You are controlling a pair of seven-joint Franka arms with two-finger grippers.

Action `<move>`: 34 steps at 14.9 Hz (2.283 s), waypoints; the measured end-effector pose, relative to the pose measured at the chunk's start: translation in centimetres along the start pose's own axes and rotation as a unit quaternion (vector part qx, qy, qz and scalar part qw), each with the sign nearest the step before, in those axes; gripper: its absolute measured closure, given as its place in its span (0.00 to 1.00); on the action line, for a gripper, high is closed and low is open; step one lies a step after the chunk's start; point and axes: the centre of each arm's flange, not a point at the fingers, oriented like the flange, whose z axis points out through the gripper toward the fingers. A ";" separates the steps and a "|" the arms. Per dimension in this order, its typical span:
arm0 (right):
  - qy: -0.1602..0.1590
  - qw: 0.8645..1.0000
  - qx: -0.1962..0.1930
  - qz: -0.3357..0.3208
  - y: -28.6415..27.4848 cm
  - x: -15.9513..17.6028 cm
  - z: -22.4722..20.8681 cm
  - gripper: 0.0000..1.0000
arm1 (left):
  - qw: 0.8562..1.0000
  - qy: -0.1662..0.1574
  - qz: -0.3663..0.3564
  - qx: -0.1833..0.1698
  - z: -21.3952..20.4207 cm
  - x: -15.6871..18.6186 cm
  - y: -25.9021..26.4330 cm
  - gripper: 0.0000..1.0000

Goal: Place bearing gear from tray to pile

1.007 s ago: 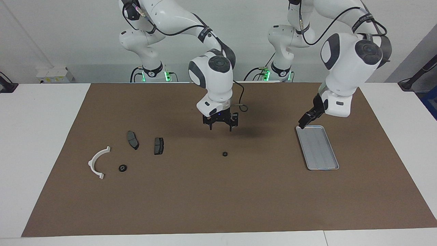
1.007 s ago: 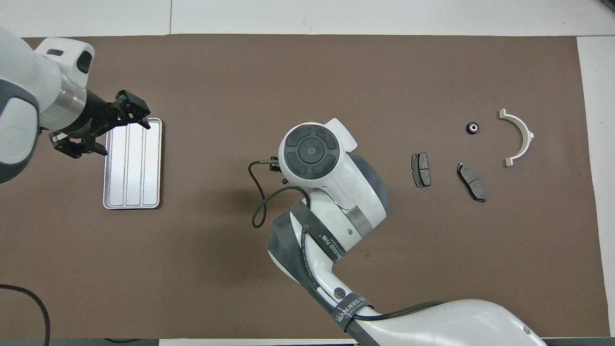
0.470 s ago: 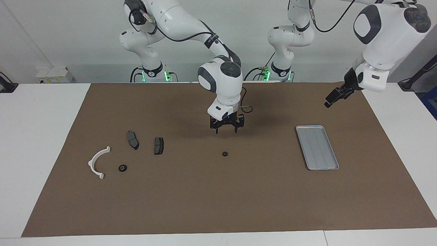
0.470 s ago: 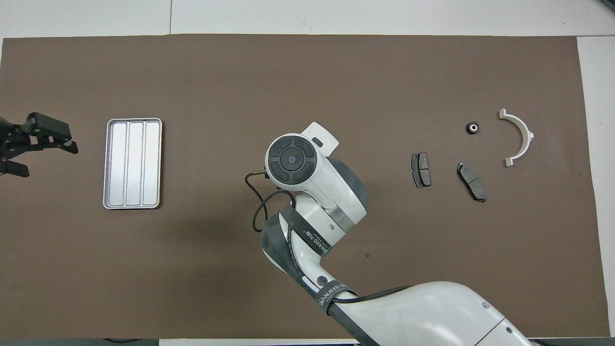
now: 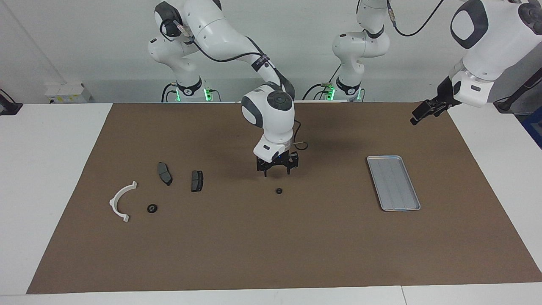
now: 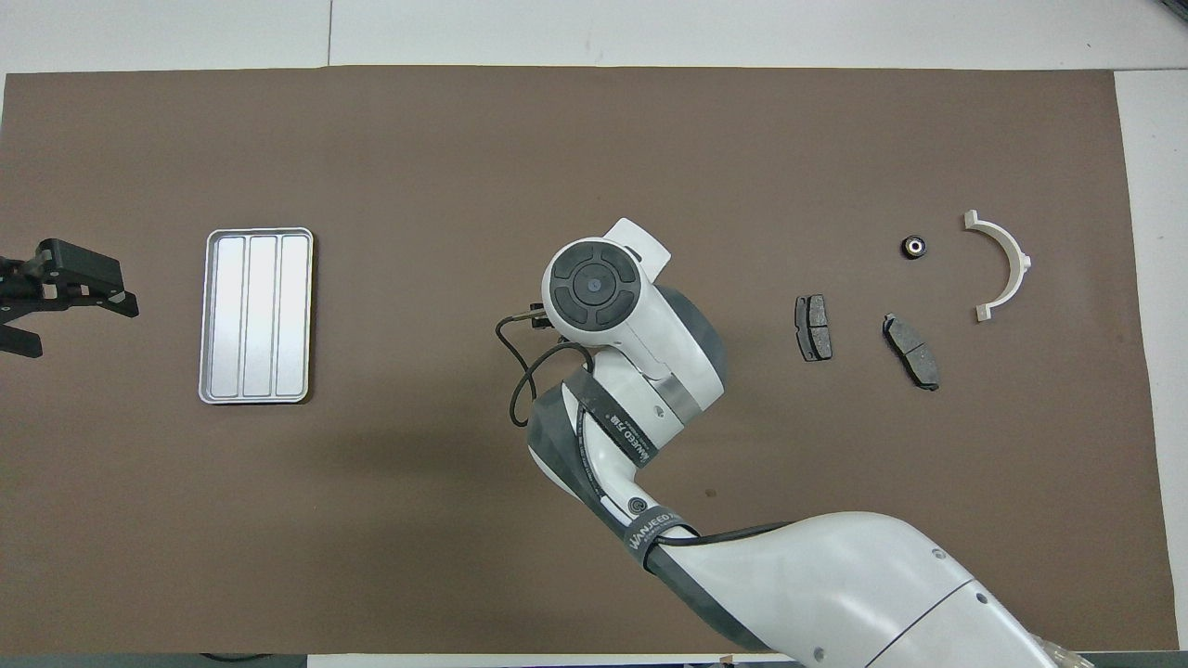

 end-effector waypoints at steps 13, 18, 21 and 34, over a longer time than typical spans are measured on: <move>0.019 1.000 0.016 0.006 0.2 1.1 3.7 0.10 | 0.998 0.033 0.047 -0.004 0.1 0.7 0.3 0.00; 0.011 1.000 0.012 0.007 0.4 1.2 5.8 0.10 | 0.998 0.034 0.046 -0.004 0.0 0.7 0.1 0.00; 0.019 1.000 0.018 0.007 -0.1 1.8 5.4 0.10 | 0.998 0.035 0.046 -0.004 -0.1 0.6 0.2 0.00; 0.014 1.000 0.012 0.002 -0.1 2.8 4.3 0.75 | 0.998 0.036 0.054 -0.004 -0.2 0.3 0.9 0.00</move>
